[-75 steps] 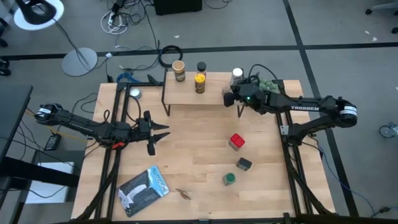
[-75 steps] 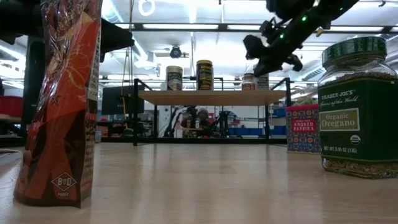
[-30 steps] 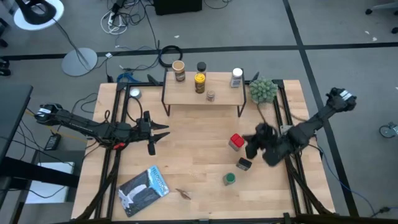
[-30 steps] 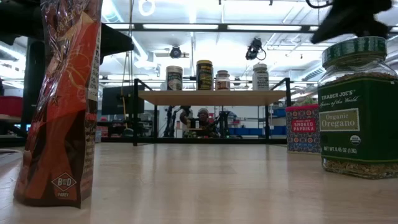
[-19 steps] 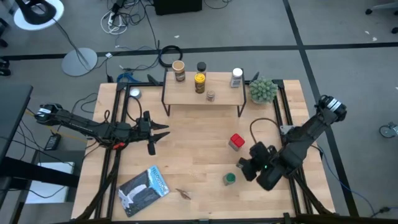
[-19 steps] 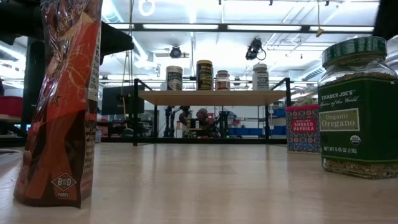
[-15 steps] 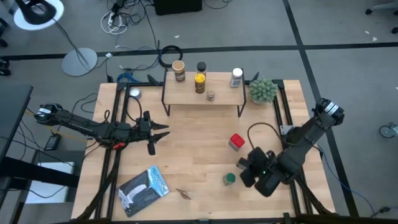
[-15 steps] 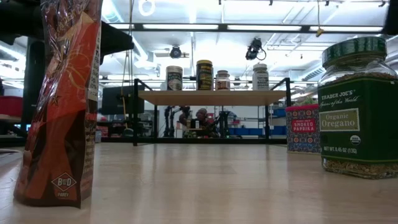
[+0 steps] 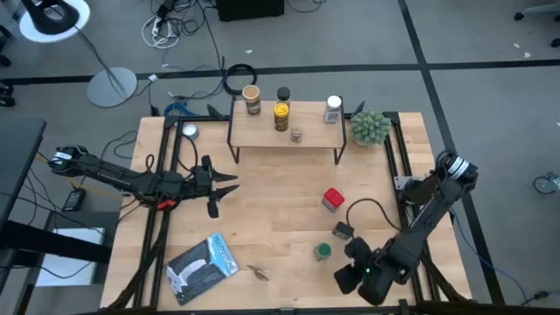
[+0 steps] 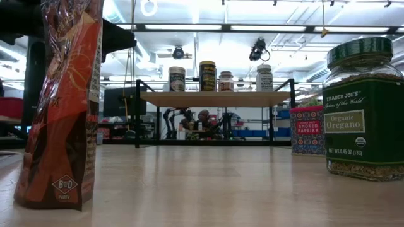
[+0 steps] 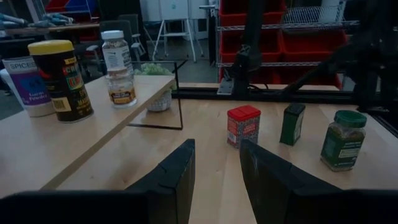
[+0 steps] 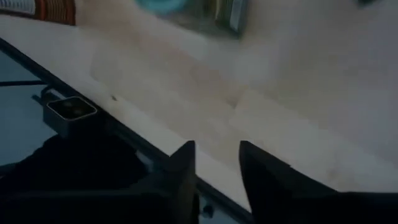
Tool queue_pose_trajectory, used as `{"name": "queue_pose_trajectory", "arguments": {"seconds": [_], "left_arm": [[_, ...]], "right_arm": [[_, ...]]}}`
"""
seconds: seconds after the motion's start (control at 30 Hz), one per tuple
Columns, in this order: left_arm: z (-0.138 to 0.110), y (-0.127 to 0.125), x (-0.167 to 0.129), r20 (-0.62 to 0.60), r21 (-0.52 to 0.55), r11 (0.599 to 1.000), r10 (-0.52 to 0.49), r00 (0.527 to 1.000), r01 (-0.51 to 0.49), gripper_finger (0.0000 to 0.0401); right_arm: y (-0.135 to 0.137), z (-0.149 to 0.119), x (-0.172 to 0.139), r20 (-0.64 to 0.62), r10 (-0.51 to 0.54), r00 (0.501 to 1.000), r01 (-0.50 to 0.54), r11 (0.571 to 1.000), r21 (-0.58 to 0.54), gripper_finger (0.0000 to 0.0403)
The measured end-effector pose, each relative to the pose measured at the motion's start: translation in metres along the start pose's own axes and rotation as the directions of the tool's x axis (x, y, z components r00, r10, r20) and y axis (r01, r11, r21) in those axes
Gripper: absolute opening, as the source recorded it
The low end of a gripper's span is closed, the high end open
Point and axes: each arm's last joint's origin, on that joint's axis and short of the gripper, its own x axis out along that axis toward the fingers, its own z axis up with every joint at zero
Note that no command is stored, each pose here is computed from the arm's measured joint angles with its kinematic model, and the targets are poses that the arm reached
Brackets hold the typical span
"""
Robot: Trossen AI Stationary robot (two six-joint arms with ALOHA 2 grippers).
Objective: Shelf spices
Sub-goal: Put the green seasoning bottle on the shelf aligned with the other white seasoning bottle
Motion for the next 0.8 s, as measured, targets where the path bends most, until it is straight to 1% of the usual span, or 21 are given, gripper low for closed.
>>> {"name": "queue_pose_trajectory", "arguments": {"seconds": [0.07, 0.17, 0.3, 0.53, 0.8], "left_arm": [[0.0, 0.0, 0.0, 0.001, 0.0, 1.0, 0.0, 1.0, 0.0, 0.0131], [0.001, 0.0, 0.0, 0.006, 0.0, 1.0, 0.0, 1.0, 0.0, 0.0131], [0.0, 0.0, 0.0, 0.004, -0.004, 1.0, 0.0, 1.0, 0.0, 0.0131], [0.001, 0.0, 0.0, 0.005, -0.004, 1.0, 0.001, 1.0, -0.001, 0.0131], [0.002, 0.0, 0.0, 0.017, -0.003, 1.0, 0.001, 1.0, -0.001, 0.0131]], "right_arm": [[-0.001, -0.01, 0.007, -0.006, -0.001, 1.0, 0.001, 1.0, 0.023, 0.0152], [-0.006, -0.021, 0.021, -0.013, -0.034, 0.999, 0.035, 0.998, 0.043, 0.0183], [-0.012, -0.033, 0.036, -0.021, -0.084, 0.996, 0.084, 0.996, 0.025, 0.0219], [-0.015, -0.039, 0.05, -0.017, -0.111, 0.994, 0.112, 0.993, 0.029, 0.0274], [-0.015, -0.039, 0.05, -0.016, -0.114, 0.993, 0.114, 0.993, 0.03, 0.0329]]}}
